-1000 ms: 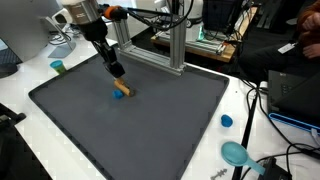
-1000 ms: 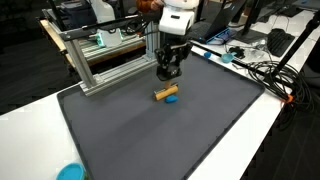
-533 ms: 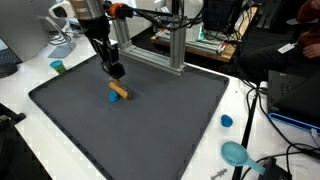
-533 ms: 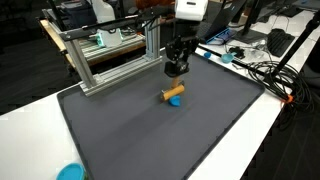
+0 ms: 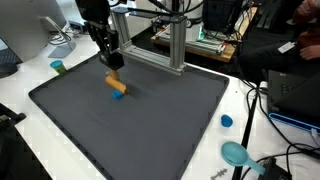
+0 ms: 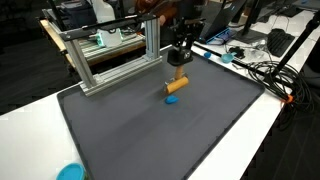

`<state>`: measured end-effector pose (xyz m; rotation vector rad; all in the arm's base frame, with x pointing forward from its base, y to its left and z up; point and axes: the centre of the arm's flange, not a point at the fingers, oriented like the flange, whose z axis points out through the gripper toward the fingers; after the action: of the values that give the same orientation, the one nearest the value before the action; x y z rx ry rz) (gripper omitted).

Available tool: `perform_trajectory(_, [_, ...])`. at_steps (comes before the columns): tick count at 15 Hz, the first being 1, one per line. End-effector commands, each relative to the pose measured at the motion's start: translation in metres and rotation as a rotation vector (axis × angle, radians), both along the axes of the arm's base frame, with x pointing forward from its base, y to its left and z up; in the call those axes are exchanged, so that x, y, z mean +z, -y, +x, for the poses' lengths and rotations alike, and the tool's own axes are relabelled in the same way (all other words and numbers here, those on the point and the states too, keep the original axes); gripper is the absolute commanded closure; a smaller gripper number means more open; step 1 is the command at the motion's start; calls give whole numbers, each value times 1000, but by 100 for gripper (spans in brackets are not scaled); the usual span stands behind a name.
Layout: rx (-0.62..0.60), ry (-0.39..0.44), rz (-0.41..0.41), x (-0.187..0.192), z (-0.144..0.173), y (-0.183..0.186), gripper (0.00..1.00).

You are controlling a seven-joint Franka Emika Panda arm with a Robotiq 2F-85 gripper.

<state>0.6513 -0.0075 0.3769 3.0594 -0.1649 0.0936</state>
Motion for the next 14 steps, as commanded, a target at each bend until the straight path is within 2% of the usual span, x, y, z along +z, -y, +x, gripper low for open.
perform_trajectory(1, [-7,35,11,9,-10,17,79])
perform_trajectory(3, [3,48,14,14,-11,24,79])
perform_trajectory(4, [-13,23,0,2,2,17,54])
perform_trajectory(5, [-12,26,0,3,2,20,54])
perform_trajectory(6, [-11,28,-1,3,2,22,79])
perform_trajectory(14, [-63,23,0,-29,20,32,79])
